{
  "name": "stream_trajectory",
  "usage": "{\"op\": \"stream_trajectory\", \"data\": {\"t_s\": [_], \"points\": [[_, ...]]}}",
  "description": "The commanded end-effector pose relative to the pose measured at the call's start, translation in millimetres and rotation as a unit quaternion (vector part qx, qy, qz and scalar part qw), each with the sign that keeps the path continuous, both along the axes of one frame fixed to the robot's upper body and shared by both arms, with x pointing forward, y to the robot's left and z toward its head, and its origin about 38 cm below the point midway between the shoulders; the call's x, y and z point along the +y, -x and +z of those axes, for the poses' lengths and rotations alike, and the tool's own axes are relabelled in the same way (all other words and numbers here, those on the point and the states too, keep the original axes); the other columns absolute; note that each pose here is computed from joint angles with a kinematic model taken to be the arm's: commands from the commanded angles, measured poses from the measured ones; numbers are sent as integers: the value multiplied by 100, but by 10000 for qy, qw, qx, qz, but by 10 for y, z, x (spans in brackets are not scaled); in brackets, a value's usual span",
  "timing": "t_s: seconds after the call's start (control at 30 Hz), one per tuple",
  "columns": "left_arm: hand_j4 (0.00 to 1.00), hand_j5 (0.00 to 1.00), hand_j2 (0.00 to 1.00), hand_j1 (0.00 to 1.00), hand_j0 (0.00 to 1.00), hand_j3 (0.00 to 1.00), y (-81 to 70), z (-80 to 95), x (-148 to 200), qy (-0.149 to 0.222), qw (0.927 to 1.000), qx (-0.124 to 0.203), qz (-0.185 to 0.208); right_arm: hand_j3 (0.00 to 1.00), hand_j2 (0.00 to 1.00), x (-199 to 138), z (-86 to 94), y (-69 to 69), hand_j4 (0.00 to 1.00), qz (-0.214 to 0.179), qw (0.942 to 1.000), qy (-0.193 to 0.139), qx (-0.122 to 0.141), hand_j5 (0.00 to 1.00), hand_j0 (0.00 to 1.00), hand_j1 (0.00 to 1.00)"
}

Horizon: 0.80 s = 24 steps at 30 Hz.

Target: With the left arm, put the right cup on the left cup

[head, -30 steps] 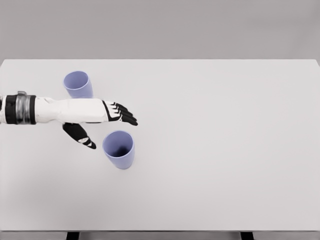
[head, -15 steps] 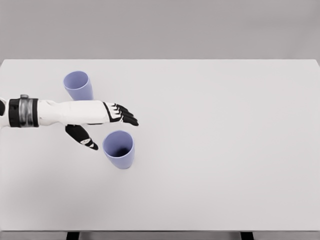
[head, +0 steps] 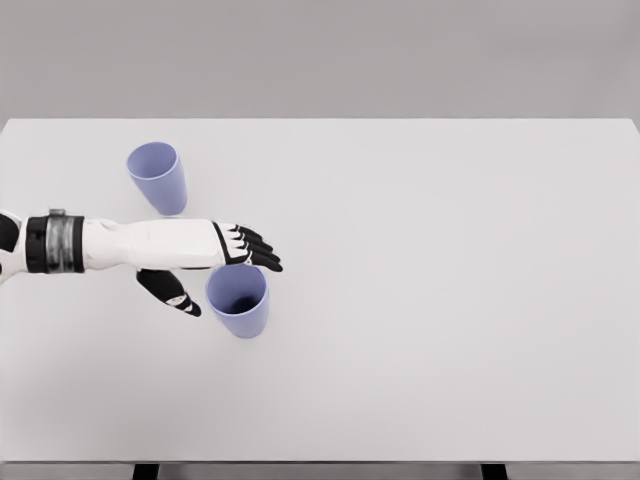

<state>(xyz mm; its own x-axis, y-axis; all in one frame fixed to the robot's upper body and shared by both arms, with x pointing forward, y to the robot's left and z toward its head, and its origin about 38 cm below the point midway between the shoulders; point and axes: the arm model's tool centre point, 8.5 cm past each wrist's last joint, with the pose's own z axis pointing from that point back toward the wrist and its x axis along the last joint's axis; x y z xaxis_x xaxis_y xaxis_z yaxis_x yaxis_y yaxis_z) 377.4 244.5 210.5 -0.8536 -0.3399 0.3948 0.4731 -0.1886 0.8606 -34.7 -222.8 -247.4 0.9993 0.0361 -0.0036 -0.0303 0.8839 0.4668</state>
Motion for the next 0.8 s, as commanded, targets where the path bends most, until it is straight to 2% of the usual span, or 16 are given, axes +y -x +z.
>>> {"op": "stream_trajectory", "data": {"t_s": [0.0, 0.77], "points": [[100, 100, 100, 100, 100, 100, -4, 13, -10, 50, 10000, -4, 15, 100, 100, 0, 0, -1, 100, 7, 10000, -3, -3, 100, 100, 100], [100, 100, 100, 100, 100, 100, -8, -64, -67, -82, 9999, -124, -39, 100, 100, 0, 0, -2, 100, 7, 10000, -3, -11, 100, 100, 100]]}}
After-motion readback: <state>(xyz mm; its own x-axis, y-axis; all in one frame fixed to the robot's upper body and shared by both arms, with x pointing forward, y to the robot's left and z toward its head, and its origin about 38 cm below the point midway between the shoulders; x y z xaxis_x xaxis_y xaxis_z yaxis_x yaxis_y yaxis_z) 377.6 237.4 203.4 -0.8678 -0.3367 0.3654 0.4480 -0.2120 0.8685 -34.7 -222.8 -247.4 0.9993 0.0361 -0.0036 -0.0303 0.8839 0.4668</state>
